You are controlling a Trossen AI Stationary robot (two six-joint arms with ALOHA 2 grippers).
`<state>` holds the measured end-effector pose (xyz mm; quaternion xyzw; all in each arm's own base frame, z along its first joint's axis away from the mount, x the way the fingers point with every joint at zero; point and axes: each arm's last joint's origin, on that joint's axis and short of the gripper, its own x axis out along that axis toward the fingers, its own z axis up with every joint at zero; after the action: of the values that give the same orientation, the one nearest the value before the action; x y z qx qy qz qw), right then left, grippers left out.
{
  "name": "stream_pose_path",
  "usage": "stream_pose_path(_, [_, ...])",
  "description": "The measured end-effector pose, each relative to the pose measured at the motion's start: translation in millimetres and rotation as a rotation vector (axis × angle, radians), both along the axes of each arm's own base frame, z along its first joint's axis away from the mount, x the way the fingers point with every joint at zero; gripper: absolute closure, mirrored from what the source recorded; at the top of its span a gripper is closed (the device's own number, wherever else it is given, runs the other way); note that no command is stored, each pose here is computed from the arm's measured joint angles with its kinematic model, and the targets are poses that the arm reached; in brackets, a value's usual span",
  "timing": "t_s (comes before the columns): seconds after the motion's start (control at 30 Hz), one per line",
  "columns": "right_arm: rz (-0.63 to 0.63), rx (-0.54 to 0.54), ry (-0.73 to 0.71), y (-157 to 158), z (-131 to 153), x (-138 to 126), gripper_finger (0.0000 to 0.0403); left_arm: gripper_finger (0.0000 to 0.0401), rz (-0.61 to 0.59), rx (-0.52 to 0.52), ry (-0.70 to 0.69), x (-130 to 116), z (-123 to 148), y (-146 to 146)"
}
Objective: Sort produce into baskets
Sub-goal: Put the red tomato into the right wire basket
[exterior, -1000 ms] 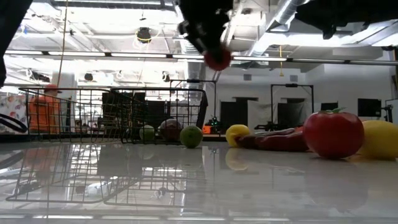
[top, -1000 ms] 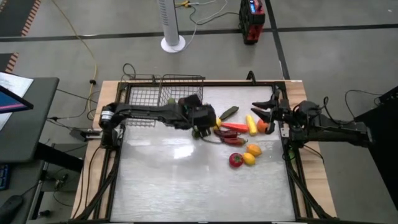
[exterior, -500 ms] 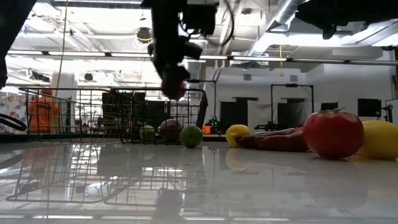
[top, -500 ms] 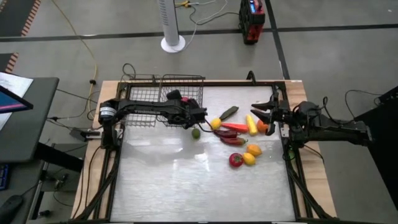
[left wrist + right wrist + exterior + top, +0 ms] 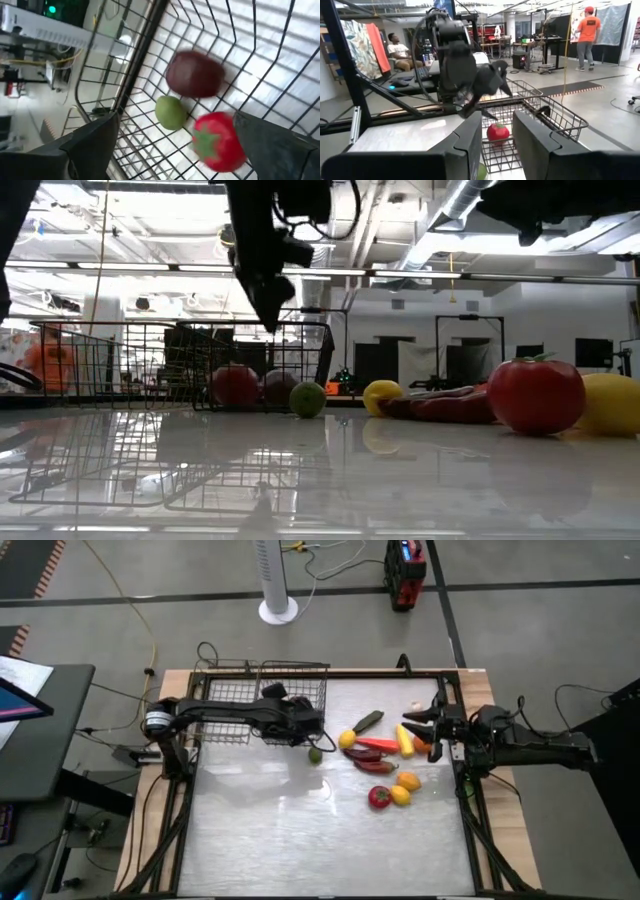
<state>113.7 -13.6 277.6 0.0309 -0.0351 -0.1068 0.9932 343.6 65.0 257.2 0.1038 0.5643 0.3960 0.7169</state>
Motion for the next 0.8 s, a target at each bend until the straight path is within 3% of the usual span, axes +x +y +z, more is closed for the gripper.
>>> stream_pose_path(0.2, [0.001, 0.026, 0.003, 0, -1, 0, 0.0264, 0.0018, -0.068, -0.01, -0.188, -5, 34, -8])
stream_pose_path(0.33, [0.0, 0.044, 0.036, 0, -4, 0, 0.0264, 0.0018, -0.166, -0.048, -0.342, -12, 43, -21])
stream_pose_path(0.53, [0.001, 0.063, 0.048, 0, -6, -1, 0.0264, 0.0018, -0.318, -0.165, -0.584, -28, 30, -46])
stream_pose_path(0.8, [-0.001, 0.075, 0.056, 0, -7, 0, 0.0264, 0.003, -0.317, -0.179, -0.658, -31, -8, -106])
